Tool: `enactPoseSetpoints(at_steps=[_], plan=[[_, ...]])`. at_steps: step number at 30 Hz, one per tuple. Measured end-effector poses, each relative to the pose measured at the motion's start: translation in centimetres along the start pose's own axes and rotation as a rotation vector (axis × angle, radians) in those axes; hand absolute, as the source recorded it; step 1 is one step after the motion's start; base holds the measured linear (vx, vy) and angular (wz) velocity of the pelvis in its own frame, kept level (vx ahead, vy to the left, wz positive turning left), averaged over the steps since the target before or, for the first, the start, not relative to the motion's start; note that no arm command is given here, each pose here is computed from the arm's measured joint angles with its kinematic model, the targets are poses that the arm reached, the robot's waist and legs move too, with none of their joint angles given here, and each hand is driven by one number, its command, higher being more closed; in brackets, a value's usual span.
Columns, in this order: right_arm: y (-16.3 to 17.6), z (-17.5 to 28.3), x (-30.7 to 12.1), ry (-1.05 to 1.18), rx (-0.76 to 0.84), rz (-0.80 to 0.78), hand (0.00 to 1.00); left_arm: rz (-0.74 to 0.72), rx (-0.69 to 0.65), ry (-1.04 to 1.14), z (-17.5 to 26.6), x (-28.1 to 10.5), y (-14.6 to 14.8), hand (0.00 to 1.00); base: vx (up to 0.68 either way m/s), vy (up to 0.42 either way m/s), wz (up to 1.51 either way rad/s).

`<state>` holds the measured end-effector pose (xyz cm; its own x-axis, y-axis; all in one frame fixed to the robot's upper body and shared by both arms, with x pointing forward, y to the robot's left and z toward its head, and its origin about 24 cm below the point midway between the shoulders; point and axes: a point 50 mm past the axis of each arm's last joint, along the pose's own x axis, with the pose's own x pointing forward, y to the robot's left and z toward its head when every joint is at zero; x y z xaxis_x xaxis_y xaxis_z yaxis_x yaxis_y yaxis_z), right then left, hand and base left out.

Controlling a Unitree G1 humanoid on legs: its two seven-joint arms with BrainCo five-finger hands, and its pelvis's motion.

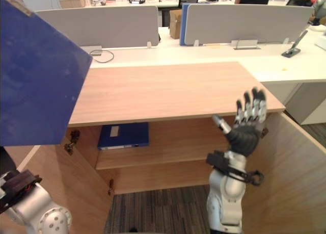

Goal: Walk over to the cabinet, pick up the folder, carry it to the office cabinet, place the folder inside the office cabinet, then close the office cabinet door

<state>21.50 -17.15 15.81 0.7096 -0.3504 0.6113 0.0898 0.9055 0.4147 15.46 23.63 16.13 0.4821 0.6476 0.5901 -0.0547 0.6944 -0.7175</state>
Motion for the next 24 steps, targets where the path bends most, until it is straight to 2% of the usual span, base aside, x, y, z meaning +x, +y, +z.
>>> enactPoseSetpoints(at_steps=[7, 11, 16, 20, 24], plan=[[7.4, -1.1, 2.0, 0.014, 0.287, 0.316, 0.0, -0.011, -0.004, 0.262, -6.1, -1.0, 0.2, 1.0, 0.0, 0.0, 0.0], [11.2, -3.7, 3.2, 0.162, 0.419, 0.511, 0.0, -0.154, 0.131, 0.401, -8.6, -1.8, -0.7, 1.0, -0.02, 0.008, 0.0], [14.4, -5.3, 5.1, 0.282, 0.433, 0.701, 0.0, -0.235, 0.163, 0.451, -9.3, -2.3, -1.3, 1.0, 0.0, 0.0, 0.0], [16.0, -5.2, 7.8, 0.291, 0.399, 0.753, 0.0, -0.211, 0.148, 0.469, -9.7, -2.4, -1.0, 1.0, -0.02, 0.0, 0.0], [17.4, -4.2, 8.6, 0.254, 0.392, 0.802, 0.0, -0.211, 0.123, 0.487, -9.9, -2.4, -1.1, 1.0, 0.0, 0.0, 0.0]])
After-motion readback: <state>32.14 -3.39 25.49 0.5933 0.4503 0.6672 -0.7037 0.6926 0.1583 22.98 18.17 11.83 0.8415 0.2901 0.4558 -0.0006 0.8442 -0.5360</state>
